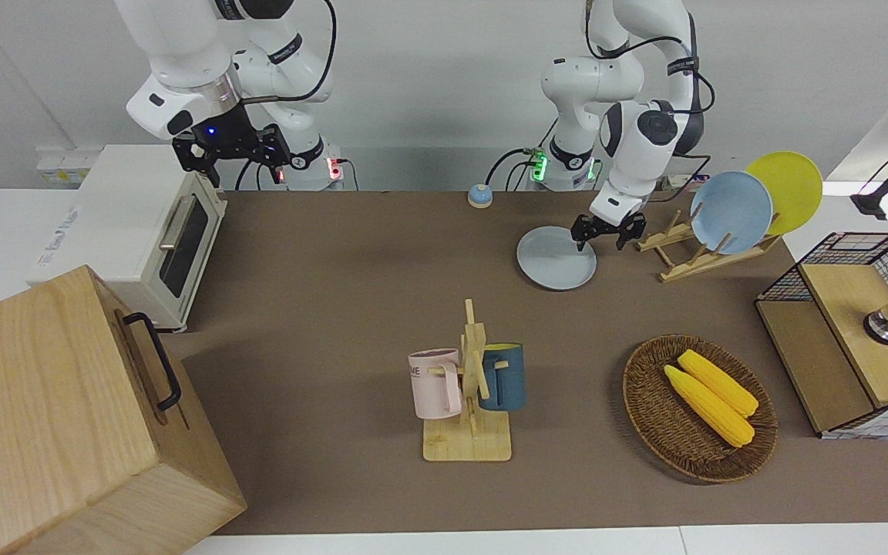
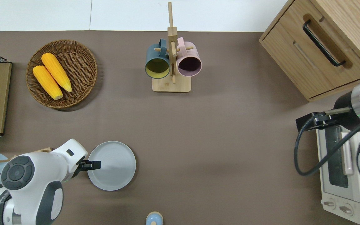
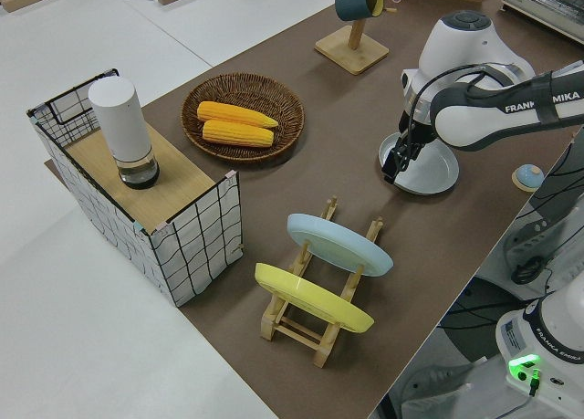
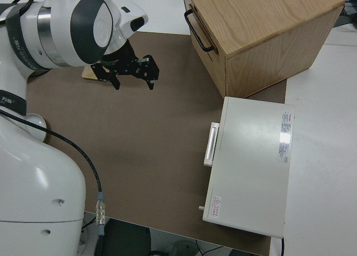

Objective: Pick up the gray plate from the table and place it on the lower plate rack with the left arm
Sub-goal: 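Close the left gripper on the gray plate's rim nearest the robot, then lift the gray plate with the left gripper toward the plate rack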

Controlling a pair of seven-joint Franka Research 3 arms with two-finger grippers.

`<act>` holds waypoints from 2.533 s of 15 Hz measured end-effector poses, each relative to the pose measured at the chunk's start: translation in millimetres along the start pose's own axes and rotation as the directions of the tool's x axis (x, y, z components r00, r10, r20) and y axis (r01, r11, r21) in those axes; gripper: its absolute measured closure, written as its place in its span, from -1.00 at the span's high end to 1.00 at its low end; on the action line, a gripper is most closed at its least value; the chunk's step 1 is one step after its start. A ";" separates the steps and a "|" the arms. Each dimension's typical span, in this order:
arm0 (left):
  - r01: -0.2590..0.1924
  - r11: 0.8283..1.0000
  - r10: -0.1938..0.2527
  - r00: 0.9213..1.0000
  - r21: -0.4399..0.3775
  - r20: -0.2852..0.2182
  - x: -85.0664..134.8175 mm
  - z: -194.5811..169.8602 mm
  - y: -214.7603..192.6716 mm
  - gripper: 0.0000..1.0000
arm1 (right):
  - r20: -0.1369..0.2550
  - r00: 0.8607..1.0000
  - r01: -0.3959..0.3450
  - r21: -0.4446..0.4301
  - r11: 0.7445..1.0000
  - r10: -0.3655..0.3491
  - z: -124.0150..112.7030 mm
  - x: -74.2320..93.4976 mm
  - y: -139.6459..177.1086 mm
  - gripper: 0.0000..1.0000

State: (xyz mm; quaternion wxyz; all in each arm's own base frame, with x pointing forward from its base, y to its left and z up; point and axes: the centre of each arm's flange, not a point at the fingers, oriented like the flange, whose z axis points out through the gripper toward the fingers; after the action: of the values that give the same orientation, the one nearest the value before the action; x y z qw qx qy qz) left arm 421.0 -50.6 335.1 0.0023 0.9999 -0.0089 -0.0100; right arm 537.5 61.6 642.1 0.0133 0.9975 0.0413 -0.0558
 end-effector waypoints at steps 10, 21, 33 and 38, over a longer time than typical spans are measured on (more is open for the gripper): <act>-0.018 0.999 0.019 0.999 -0.031 0.050 -2.6 31.1 -0.1 0.97 | 0.000 1.000 0.000 0.000 1.000 0.000 0.0 0.0 0.0 0.97; -0.013 0.999 0.015 0.998 -0.043 0.059 -2.0 38.6 -0.2 -0.67 | 0.000 1.000 0.000 0.000 1.000 0.000 0.0 0.0 0.0 0.97; -0.038 0.997 0.040 0.999 -0.061 0.030 17.2 -13.0 -2.5 -0.93 | 0.000 1.000 0.000 0.000 1.000 0.000 0.0 0.0 0.0 0.97; -0.038 0.996 0.044 0.996 -0.075 0.072 39.9 -112.6 2.3 -0.93 | 0.000 1.000 0.000 0.000 1.000 0.000 0.0 0.0 0.0 0.97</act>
State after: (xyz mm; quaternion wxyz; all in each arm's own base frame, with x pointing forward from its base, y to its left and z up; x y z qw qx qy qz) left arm 463.2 -53.1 446.9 0.0388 0.9977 -0.0291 -0.0472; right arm 537.5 61.6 642.1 0.0133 0.9975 0.0413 -0.0558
